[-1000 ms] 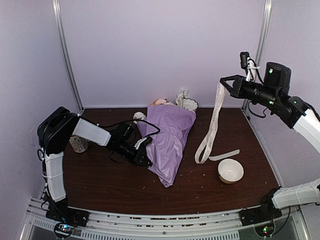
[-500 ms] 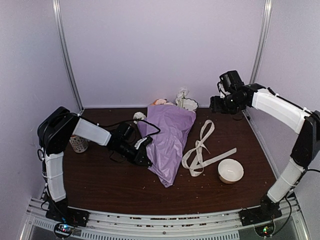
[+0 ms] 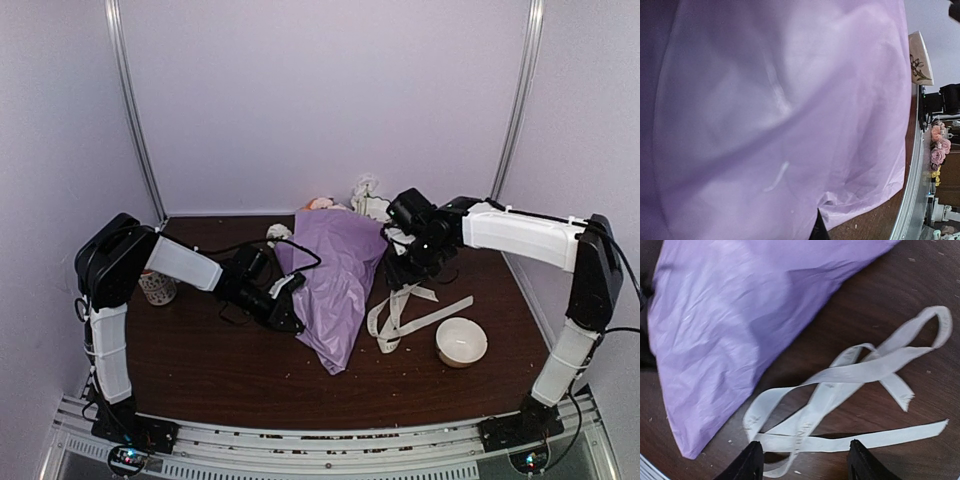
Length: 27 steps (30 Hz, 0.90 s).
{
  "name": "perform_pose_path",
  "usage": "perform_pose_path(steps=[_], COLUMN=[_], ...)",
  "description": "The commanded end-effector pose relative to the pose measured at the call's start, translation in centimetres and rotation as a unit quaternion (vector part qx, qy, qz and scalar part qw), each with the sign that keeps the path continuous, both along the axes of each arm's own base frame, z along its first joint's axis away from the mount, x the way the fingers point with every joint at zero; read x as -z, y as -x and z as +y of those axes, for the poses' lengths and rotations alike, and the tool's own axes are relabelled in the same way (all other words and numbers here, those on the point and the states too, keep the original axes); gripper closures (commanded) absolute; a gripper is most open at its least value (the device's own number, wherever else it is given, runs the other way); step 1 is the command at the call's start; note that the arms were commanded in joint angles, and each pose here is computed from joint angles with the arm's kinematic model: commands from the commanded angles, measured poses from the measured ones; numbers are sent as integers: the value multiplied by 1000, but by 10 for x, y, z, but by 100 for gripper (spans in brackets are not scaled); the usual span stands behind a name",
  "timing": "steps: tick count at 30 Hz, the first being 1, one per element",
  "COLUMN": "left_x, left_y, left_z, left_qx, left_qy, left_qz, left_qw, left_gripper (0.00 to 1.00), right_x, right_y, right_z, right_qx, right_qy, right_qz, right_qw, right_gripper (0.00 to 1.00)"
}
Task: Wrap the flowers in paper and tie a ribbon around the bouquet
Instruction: Place the ribbon at the center of the board, then pick up the ribbon from the center of the board.
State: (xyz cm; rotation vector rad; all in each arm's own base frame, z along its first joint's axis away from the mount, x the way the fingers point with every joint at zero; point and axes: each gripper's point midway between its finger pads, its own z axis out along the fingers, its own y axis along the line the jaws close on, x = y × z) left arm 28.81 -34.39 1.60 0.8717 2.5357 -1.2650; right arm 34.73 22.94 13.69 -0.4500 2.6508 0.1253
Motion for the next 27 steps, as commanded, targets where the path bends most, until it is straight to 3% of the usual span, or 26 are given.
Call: perform_pose_path(steps=[1,6,10,14,19,22,25,27], left_x=[26,26,26,26,27,26,27,26], left_y=[-3,-3,-2,-3,-2,-3,-2,-3], left_z=[12,13,13,12,12,13,12,12], left_qx=[-14,-14,-13,-13,-12,-12,-11,-12], left_qy=[-48,-48,-49,-48,-49,-49,-50,-50], left_qz=[1,2,1,0,1,0,-1,-1], left_qw=[999,999,999,999,999,999,999,999], left_gripper=[100,100,100,100,100,100,100,100], right_x=[33,73,98,112,102,52,-65,-180], right_y=[38,48,45,53,50,28,2,-6], right_z=[59,79,67,71,77,67,52,39], right_qx=[-101,-96,-69,-74,-79,-68,-70,-79], right_qy=[-19,-7,32,28,17,17,-34,-92], right_qz=[52,93,103,116,106,47,-55,-168], right_qw=[993,991,992,990,991,996,995,978], right_gripper=[39,30,34,54,100,100,100,100])
